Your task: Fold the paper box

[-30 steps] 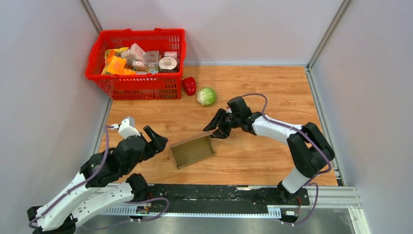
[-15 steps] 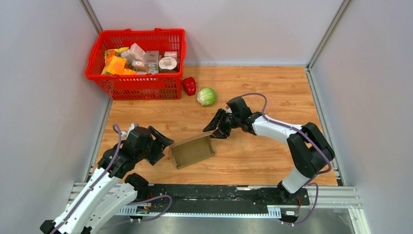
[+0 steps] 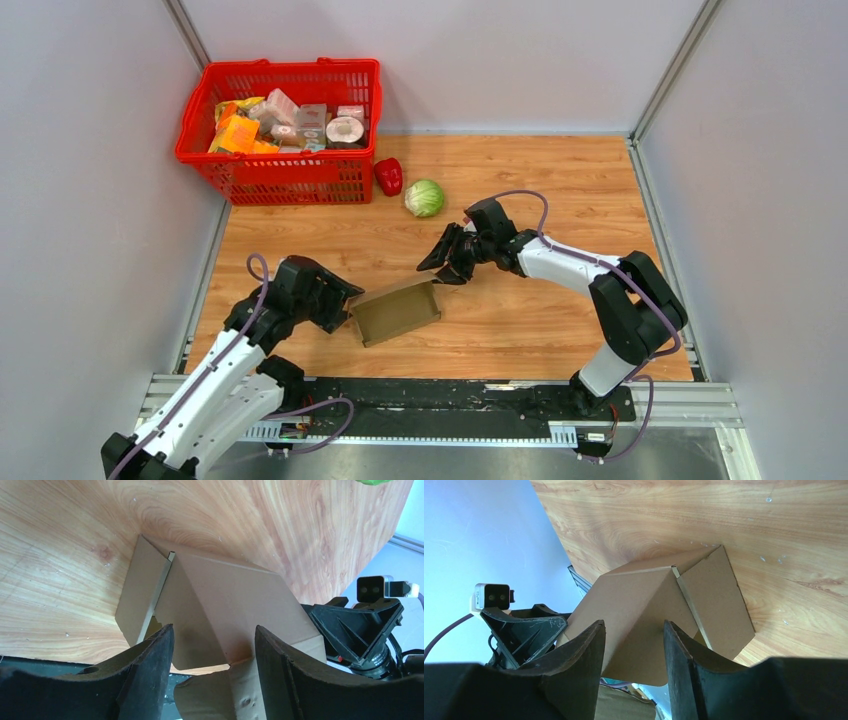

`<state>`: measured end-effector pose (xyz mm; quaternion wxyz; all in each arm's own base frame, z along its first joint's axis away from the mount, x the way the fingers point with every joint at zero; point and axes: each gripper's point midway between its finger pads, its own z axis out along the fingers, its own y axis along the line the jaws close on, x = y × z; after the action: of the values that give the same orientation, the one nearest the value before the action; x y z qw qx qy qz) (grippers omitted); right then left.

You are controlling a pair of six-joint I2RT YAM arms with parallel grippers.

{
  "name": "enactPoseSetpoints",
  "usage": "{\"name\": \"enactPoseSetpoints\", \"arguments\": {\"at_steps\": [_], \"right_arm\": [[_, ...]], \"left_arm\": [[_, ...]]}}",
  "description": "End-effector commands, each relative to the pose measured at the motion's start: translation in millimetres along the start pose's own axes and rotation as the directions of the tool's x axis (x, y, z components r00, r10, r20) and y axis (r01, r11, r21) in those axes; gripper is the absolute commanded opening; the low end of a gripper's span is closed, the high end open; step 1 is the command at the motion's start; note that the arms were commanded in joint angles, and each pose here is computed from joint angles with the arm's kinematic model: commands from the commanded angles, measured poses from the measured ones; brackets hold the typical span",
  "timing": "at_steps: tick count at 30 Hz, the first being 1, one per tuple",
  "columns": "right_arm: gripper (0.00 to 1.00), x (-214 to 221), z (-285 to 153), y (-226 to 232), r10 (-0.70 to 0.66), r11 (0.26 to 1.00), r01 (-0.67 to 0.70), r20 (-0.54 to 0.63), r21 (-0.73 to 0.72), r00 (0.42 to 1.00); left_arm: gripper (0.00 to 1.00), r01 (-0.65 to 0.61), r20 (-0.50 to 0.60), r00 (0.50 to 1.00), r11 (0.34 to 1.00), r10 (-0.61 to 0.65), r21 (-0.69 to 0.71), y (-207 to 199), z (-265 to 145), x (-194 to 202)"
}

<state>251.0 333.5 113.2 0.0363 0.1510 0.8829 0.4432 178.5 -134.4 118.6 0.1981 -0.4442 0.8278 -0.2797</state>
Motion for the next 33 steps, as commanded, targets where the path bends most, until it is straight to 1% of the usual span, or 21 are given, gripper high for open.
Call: {"name": "enactPoseSetpoints", "arguments": {"at_steps": [1, 6, 12, 15, 16, 17, 18, 21, 26, 28, 30, 32, 33], "right_arm": [[0.49, 1.4, -9.2, 18.1, -0.076, 0.996, 0.077, 0.012, -0.036, 0.997], [0.48, 4.5, -11.7, 4.4, -0.134, 0.991, 0.133, 0.019, 0.025, 0.991], [0.46, 8.0, -15.1, 7.4, -0.165, 0.986, 0.164, 0.025, 0.024, 0.986], [0.45, 8.8, -15.0, 8.1, -0.164, 0.986, 0.164, 0.027, 0.022, 0.986], [0.45, 8.4, -14.8, 8.4, -0.161, 0.987, 0.161, 0.03, 0.02, 0.986], [0.44, 7.8, -14.1, 8.5, -0.161, 0.987, 0.161, 0.032, 0.019, 0.986], [0.42, 8.2, -12.5, 5.9, -0.158, 0.987, 0.157, 0.03, 0.024, 0.987], [0.41, 8.8, -11.1, 3.2, -0.159, 0.987, 0.158, 0.032, 0.028, 0.987], [0.41, 6.8, -14.7, -5.9, -0.19, 0.98, 0.187, 0.054, 0.068, 0.98], [0.42, 4.4, -16.6, -8.9, -0.222, 0.972, 0.216, 0.065, 0.089, 0.973], [0.43, 2.8, -18.5, -13.1, -0.259, 0.962, 0.25, 0.068, 0.111, 0.964], [0.44, -0.3, -21.8, -17.2, -0.298, 0.949, 0.285, 0.082, 0.137, 0.951], [0.45, -1.9, -23.6, -18.1, -0.314, 0.943, 0.299, 0.091, 0.146, 0.945]], "left_arm": [[0.66, -0.014, -0.003, 1.0, 0.997, 0.014, 0.076, -12.9, -1.8, 0.2], [0.55, -0.068, 0.001, 0.998, 0.996, 0.068, 0.064, 2.9, 7.0, 1.3], [0.47, -0.098, 0.005, 0.995, 0.993, 0.098, 0.066, 14.9, 17.7, 2.2], [0.46, -0.138, 0.025, 0.99, 0.988, 0.137, 0.076, 12.6, 15.8, -0.9], [0.46, -0.144, 0.056, 0.989, 0.987, 0.14, 0.073, 11.5, 16.8, -6.5], [0.45, -0.153, 0.061, 0.987, 0.985, 0.149, 0.076, 10.5, 17.3, -7.4], [0.45, -0.168, 0.071, 0.984, 0.982, 0.163, 0.085, 7.0, 17.0, -8.8], [0.42, -0.205, 0.085, 0.977, 0.974, 0.197, 0.096, 0.2, 20.8, -11.3], [0.37, -0.276, 0.073, 0.96, 0.958, 0.27, 0.081, -7.4, 30.5, -11.1], [0.36, -0.304, 0.07, 0.952, 0.95, 0.299, 0.07, -9.9, 36.3, -11.7], [0.34, -0.339, 0.076, 0.94, 0.937, 0.333, 0.088, -18.4, 39.2, -12.5], [0.32, -0.371, 0.074, 0.927, 0.926, 0.367, 0.064, -19.6, 44.2, -14.4], [0.31, -0.417, 0.085, 0.907, 0.907, 0.412, 0.058, -25.6, 41.6, -17.7]]}}
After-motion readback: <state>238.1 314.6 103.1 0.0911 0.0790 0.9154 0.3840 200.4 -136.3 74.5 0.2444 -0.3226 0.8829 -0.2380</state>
